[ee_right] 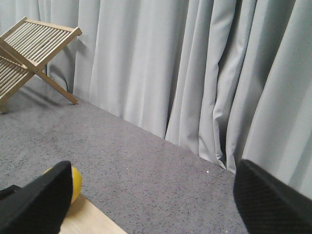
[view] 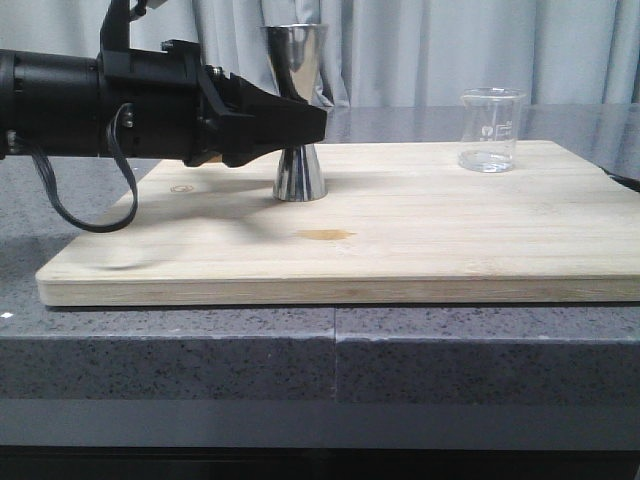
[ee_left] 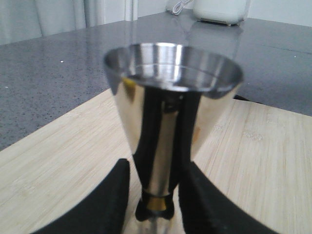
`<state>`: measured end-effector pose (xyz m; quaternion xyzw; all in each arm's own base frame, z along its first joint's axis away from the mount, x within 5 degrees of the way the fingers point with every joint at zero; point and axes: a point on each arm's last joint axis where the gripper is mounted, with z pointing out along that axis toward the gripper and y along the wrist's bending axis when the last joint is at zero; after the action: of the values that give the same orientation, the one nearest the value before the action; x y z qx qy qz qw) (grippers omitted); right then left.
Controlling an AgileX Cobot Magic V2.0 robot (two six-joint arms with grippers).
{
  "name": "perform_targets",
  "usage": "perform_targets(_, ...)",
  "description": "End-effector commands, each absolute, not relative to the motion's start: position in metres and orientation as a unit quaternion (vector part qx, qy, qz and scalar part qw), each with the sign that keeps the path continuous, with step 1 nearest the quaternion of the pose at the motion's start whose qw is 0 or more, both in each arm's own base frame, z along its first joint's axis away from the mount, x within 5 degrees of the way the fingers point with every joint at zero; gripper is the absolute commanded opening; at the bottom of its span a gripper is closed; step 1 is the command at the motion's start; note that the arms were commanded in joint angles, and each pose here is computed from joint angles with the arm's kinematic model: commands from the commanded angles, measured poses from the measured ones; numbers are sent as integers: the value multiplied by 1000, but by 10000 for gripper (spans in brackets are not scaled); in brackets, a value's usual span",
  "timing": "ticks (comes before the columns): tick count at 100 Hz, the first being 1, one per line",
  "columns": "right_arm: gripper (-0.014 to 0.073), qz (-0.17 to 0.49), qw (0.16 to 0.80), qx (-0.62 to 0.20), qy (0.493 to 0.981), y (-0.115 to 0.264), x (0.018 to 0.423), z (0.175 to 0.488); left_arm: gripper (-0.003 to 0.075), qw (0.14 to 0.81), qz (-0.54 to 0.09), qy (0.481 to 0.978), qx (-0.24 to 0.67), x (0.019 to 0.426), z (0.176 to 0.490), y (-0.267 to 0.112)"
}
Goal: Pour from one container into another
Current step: 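Open the left gripper to release the standing jigger, then lift the left gripper up and away from the jigger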
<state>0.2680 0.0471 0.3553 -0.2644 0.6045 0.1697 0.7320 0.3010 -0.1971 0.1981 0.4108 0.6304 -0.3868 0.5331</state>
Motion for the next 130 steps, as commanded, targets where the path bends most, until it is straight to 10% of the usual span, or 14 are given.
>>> perform_targets(1,609,180,761,-258,567,47,260,377,387,574,-409,585,401,301,227,-197)
perform_targets(13,609,180,761,-258,567,47,260,377,487,574,-409,585,401,301,227,-197)
perform_targets(99,609,179,761,-258,568,47,260,377,494,567,-326,594,469,290,271,-149)
perform_targets(130,608,86,735,-196,643,29,264,375,493,676,-265,625,287,294,335,-66)
